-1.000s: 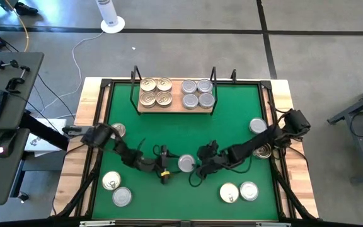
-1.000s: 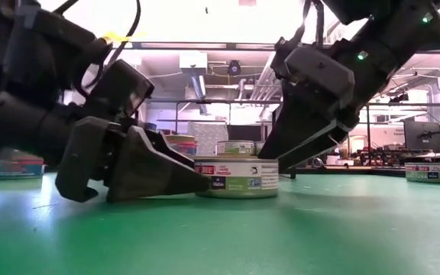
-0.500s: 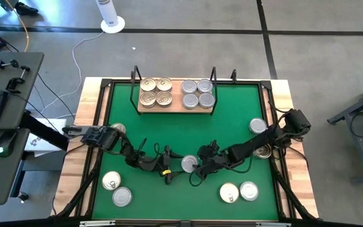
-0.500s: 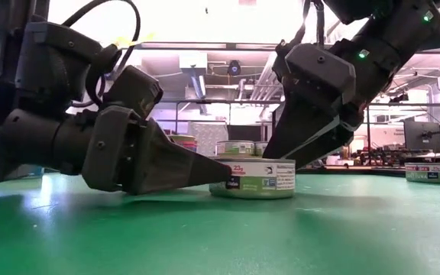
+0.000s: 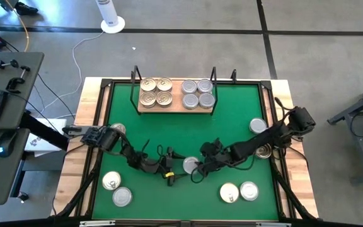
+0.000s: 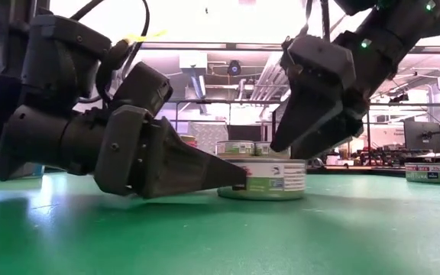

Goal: Stack canned seafood by type on shelf
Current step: Stack the green tuna can on top of the other green tuna can on the shelf

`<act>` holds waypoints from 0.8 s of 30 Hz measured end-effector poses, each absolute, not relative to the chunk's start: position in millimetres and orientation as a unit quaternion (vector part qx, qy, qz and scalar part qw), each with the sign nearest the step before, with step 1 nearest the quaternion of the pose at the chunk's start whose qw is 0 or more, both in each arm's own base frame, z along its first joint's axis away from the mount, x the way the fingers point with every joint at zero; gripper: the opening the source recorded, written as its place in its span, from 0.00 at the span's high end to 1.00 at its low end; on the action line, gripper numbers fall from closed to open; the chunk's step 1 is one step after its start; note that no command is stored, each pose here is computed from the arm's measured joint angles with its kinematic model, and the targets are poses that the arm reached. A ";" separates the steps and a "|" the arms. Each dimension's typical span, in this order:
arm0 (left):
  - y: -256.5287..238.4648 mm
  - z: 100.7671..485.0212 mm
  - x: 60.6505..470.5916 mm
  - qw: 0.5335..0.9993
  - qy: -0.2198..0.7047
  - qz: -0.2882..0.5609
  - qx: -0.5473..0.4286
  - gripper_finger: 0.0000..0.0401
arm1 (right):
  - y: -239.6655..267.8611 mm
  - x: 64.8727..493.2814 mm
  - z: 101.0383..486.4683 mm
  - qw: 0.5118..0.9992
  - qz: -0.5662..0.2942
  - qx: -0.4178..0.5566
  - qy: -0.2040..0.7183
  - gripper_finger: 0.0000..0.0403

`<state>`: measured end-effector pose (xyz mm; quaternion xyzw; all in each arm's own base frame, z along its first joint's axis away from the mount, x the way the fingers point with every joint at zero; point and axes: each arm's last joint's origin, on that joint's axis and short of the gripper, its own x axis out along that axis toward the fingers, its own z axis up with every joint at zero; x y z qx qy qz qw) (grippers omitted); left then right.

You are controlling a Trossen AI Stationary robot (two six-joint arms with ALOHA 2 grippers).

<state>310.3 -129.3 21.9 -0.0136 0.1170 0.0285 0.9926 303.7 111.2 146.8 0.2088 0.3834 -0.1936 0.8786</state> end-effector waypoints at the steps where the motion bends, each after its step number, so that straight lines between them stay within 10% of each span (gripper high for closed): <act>1: -131.4 22.3 311.7 0.993 0.116 0.026 -0.003 0.07 | 110.7 302.4 147.0 0.874 -0.201 0.216 0.385 0.18; 24: -125.5 23.0 318.6 0.992 0.116 0.054 0.007 0.07 | 114.2 321.0 122.2 0.885 -0.213 0.243 0.335 0.18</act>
